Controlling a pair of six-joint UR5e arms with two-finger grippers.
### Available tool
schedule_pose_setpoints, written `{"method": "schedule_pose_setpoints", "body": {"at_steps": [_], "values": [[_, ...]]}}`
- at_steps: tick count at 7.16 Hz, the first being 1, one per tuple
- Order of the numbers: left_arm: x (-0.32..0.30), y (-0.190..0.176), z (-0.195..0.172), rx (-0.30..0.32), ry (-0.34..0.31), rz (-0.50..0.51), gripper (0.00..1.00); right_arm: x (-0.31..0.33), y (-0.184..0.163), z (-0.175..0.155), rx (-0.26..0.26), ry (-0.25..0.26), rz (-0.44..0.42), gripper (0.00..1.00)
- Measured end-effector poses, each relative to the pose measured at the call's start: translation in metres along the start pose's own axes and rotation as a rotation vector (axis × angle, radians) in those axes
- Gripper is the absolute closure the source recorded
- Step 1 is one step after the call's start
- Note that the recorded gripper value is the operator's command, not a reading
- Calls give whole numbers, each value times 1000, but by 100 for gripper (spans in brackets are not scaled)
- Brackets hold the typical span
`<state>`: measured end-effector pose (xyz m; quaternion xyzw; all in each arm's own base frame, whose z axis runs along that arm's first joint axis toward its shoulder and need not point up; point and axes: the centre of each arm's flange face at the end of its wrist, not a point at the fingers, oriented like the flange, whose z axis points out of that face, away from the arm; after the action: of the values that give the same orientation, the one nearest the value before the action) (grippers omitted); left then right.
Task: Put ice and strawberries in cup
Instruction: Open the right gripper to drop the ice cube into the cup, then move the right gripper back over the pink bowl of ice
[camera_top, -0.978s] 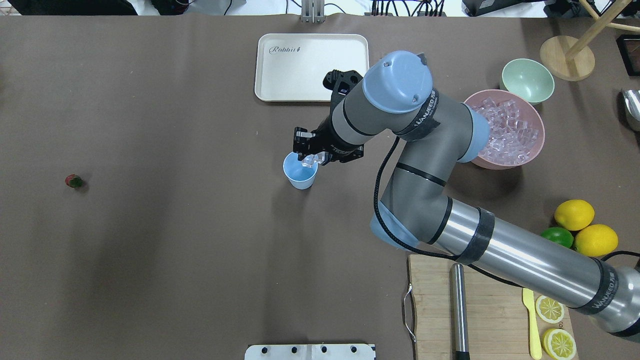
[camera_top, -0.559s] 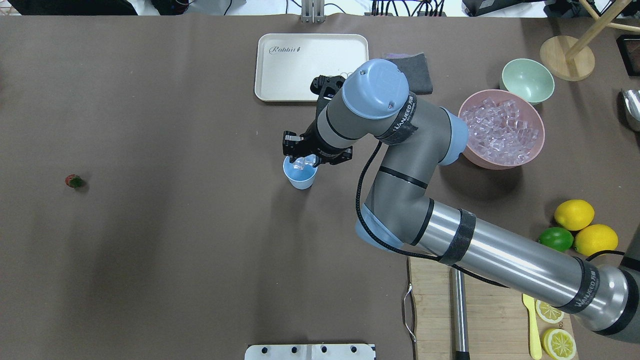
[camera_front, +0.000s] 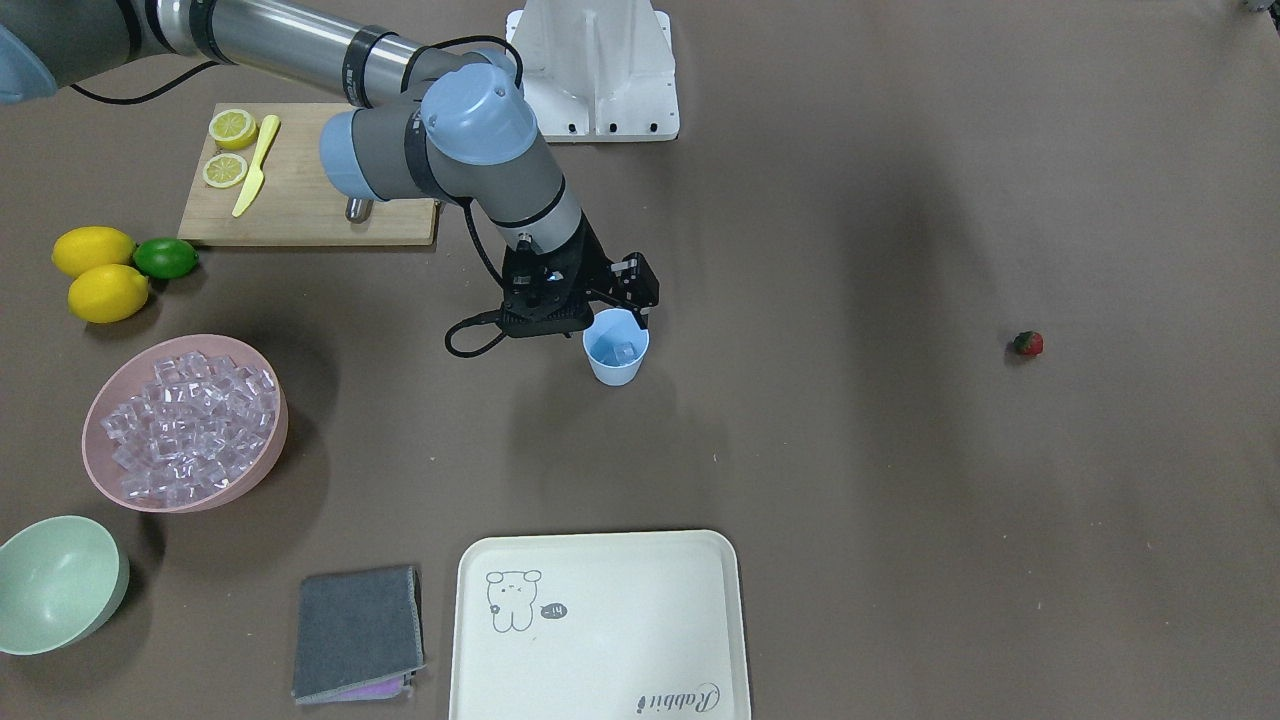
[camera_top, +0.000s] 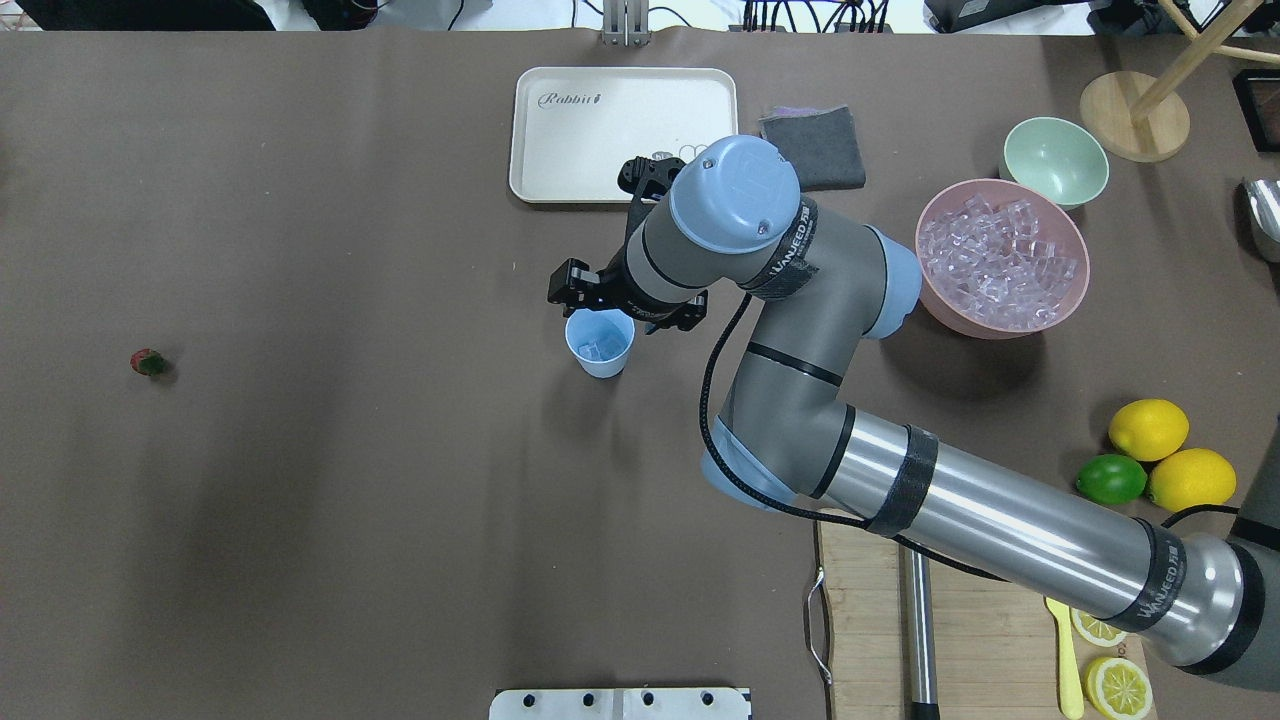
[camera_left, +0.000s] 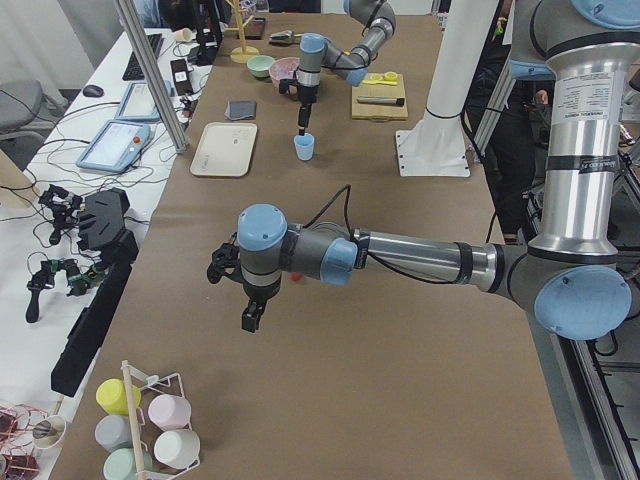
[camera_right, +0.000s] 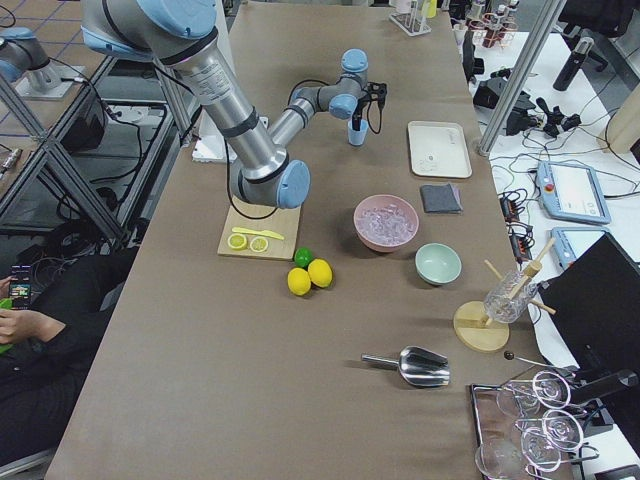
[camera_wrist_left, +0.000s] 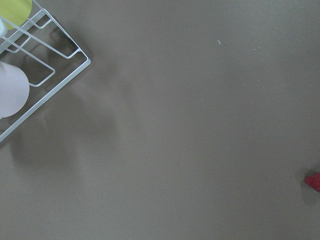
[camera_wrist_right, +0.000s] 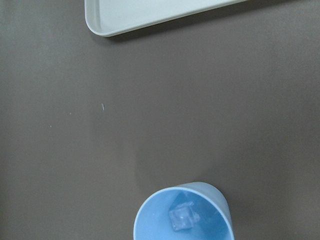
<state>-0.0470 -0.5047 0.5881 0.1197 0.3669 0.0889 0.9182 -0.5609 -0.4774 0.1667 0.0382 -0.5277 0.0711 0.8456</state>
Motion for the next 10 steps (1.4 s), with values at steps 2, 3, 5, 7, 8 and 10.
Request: {"method": "schedule_pose_setpoints", "body": {"at_steps": [2, 3, 5, 7, 8, 10], "values": [[1, -1, 0, 1, 0, 1, 2, -3, -7, -21, -30, -21, 17, 1], [1, -1, -1, 2, 0, 2, 2, 4, -21, -44, -63, -16, 36, 1], [2, -1, -1, 3, 0, 2, 2, 42, -51, -89, -95, 65, 71, 1], [2, 0, -2, 5, 0, 0, 2, 123, -86, -127, -61, 165, 95, 1], [3, 0, -3, 6, 0, -1, 2, 164, -99, -143, -53, 215, 60, 1], [4, 1, -3, 7, 2, -1, 2, 219, -118, -158, -89, 357, -8, 1]]}}
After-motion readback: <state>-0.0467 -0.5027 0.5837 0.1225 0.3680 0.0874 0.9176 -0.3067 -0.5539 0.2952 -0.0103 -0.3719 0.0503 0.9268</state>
